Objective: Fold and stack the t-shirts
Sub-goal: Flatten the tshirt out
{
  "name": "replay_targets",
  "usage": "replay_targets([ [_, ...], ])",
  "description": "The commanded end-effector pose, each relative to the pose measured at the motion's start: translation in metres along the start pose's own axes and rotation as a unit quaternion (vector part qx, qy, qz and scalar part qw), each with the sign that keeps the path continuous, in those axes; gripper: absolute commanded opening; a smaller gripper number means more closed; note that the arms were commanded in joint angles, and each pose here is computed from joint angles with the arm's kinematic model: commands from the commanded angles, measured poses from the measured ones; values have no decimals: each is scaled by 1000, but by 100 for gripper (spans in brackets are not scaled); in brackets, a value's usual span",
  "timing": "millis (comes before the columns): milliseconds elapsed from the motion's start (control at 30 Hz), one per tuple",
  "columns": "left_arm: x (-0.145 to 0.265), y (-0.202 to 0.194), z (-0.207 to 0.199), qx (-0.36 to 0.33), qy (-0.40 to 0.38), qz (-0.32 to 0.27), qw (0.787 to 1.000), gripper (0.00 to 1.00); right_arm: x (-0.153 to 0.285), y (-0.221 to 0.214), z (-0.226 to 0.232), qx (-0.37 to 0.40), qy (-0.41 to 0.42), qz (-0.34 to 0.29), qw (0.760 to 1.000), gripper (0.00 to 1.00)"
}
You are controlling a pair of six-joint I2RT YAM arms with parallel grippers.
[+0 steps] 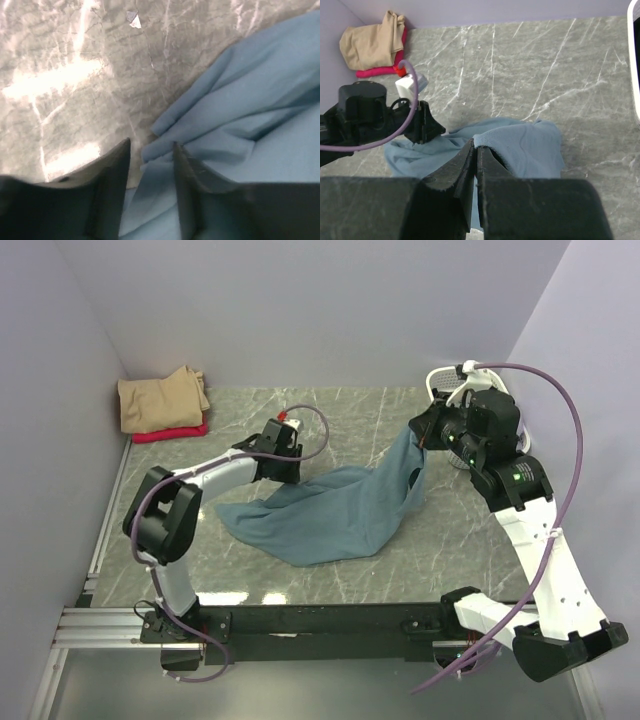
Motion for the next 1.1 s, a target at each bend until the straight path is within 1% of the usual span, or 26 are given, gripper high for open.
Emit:
replay_targets([
  [0, -16, -4, -10, -18, -22, 23, 999, 23, 1, 16, 7, 7, 16, -32, 999, 8],
  [33, -21, -10, -12, -17, -28, 34, 999, 1, 1, 16, 7, 8, 15, -32, 999, 8],
  [133, -25, -13, -21, -11, -53, 34, 998, 1, 4, 20, 7, 10, 13, -36, 999, 8],
  [167, -24, -9, -21, -9, -54, 24, 998, 1, 6, 23, 6, 13, 9, -42, 999, 8],
  [200, -23, -10, -20, -6, -50, 23, 998, 1, 6, 23, 4, 13, 3, -42, 999, 8],
  [300, -6, 4, -12, -4, -19, -2, 1000, 1, 13, 30, -2, 19, -17, -58, 998, 8],
  [367, 18, 25, -6, -1, -1, -39, 999, 1, 19, 37, -6, 23, -31, -72, 997, 8],
  [400, 28, 31, 5, 4, 28, -50, 998, 1, 20, 39, -11, 24, -45, -76, 996, 8],
  [433, 50, 47, 9, 10, 39, -81, 996, 1, 23, 42, -13, 24, -52, -83, 995, 8],
  [467, 62, 54, 14, 15, 48, -96, 994, 1, 23, 42, -14, 26, -57, -83, 995, 8],
  [500, 75, 62, 27, 25, 69, -112, 991, 1, 24, 44, -17, 25, -64, -88, 994, 8],
  [533, 102, 76, 29, 33, 70, -146, 986, 1, 25, 46, -17, 25, -66, -90, 993, 8],
  [600, 129, 87, 45, 47, 94, -181, 978, 1, 24, 47, -18, 24, -68, -93, 993, 8],
  [633, 157, 95, 48, 55, 98, -209, 971, 1, 24, 47, -19, 23, -69, -94, 993, 8],
  [700, 180, 100, 61, 65, 113, -238, 963, 1, 23, 47, -18, 23, -66, -92, 993, 9],
  [733, 194, 103, 50, 54, 71, -250, 964, 1, 21, 47, -15, 24, -58, -86, 994, 9],
  [767, 196, 103, 48, 47, 53, -245, 967, 4, 20, 46, -13, 23, -54, -83, 995, 9],
  [800, 194, 101, 47, 43, 43, -234, 970, 36, 19, 45, -12, 22, -49, -82, 995, 9],
  [833, 184, 95, 41, 37, 25, -212, 976, 52, 17, 43, -11, 22, -45, -80, 996, 9],
  [900, 168, 83, 36, 33, 5, -185, 982, 50, 16, 43, -9, 20, -39, -81, 996, 9],
  [933, 160, 79, 31, 35, -13, -177, 984, 58, 15, 41, -10, 19, -39, -79, 996, 9],
  [1000, 144, 72, 22, 37, -49, -177, 982, 76, 15, 41, -10, 20, -39, -78, 996, 9],
  [1033, 135, 67, 17, 34, -66, -166, 983, 75, 14, 39, -10, 20, -40, -75, 996, 9],
  [1067, 128, 61, 6, 30, -101, -155, 982, 74, 15, 38, -11, 20, -40, -75, 996, 9],
])
Point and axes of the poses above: each gripper's point midway between its finger pads, its own x axis back along the fingers, its own z axis along the line the jaws close on, y = z × x, the point moved 1 cm from there along x, back along the fingers, and after that the axes turned 4 degrees about -x, right-handed, at the moved point
